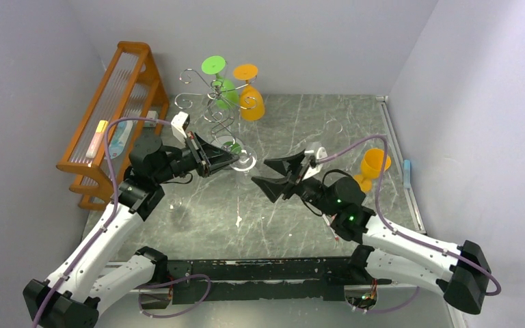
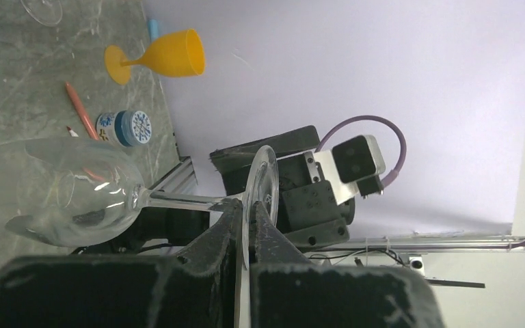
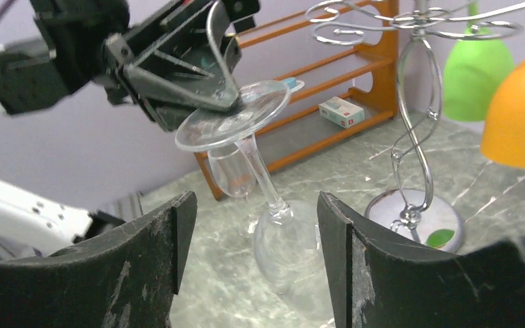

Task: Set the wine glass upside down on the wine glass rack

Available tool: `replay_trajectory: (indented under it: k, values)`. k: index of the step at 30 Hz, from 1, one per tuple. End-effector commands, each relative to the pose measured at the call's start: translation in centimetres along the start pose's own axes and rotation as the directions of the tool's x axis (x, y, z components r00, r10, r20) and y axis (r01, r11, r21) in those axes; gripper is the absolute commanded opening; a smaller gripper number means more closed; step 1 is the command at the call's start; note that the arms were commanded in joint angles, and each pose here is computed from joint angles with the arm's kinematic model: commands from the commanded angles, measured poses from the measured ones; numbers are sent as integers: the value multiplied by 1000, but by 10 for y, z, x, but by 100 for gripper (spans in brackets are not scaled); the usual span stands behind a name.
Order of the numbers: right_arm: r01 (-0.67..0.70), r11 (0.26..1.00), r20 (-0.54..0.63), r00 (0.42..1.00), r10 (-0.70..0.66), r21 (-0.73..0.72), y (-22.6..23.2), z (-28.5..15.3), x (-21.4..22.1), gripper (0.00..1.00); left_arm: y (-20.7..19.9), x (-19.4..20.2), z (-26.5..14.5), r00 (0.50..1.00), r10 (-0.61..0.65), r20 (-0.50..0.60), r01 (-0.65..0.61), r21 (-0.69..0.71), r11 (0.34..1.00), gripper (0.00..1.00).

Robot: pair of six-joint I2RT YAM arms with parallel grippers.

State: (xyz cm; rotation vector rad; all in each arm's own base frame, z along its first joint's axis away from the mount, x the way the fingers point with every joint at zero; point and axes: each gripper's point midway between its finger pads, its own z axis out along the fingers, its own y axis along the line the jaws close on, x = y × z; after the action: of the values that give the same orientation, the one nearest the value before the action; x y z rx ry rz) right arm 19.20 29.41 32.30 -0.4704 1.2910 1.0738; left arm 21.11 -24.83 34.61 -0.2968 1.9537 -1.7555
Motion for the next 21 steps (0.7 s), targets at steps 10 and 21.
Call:
replay_trajectory:
  k: [10, 21]
  values:
    - [362, 905, 4, 929, -371, -225, 15, 32, 21, 40, -28, 4, -10, 1000, -29, -12, 30, 64, 998, 5]
    - [401, 889, -26, 909, -416, -221, 1, 37, 41, 35, -29, 5, -9, 999, -39, -23, 40, 65, 997, 5]
